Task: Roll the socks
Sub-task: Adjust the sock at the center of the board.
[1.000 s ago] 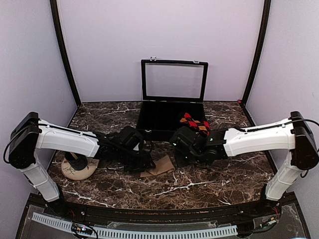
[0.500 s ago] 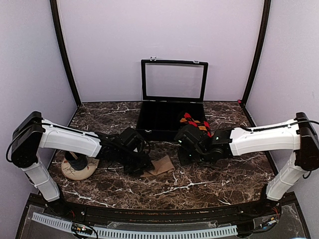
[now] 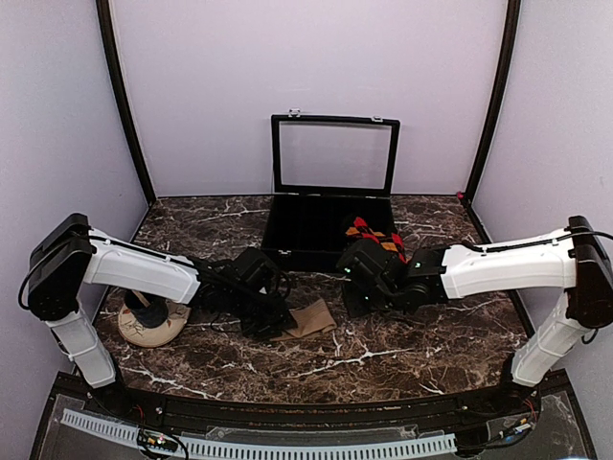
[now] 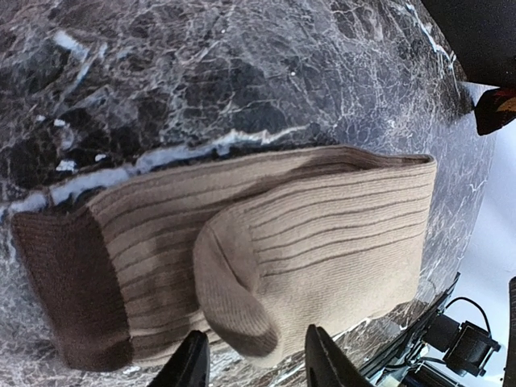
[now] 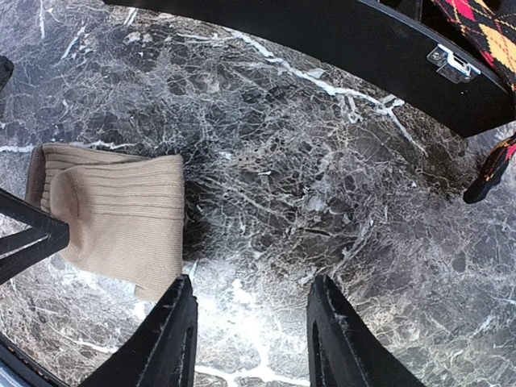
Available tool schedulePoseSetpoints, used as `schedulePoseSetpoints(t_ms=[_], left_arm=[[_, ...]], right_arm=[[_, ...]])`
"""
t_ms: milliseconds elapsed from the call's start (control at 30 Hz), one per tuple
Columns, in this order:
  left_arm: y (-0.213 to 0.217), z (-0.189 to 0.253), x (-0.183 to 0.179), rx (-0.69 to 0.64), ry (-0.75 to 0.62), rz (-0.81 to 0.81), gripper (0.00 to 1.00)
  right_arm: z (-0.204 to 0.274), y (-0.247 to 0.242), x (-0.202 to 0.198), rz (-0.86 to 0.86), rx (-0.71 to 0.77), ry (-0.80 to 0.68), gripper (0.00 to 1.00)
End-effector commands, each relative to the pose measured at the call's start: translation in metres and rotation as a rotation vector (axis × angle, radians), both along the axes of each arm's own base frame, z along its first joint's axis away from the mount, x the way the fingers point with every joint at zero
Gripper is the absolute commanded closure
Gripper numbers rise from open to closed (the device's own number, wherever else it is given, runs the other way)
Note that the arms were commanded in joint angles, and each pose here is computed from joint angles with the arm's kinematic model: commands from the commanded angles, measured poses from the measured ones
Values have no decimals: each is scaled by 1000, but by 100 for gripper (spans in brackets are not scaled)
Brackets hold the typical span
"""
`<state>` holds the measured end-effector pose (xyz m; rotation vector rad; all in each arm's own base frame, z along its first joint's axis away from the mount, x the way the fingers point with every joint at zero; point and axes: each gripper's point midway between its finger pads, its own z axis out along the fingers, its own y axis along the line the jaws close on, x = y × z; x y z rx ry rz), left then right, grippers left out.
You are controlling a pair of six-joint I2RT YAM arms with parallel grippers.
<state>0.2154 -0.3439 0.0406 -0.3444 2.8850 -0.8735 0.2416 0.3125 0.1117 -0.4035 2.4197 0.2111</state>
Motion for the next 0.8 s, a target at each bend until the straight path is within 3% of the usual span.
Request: schedulePoseSetpoints(t_ms=[0,233,767], left_arm=[[-2,3,4,-21,1,24,58],[-2,2,5,-23,3,28,65],[1,4,6,-31,-11,36,90]], right_arm=[[7,0,3,1,31,-15,57],[7,-1,4,-1,32,-15,57],[5,0,7,-5,34,-14,57]])
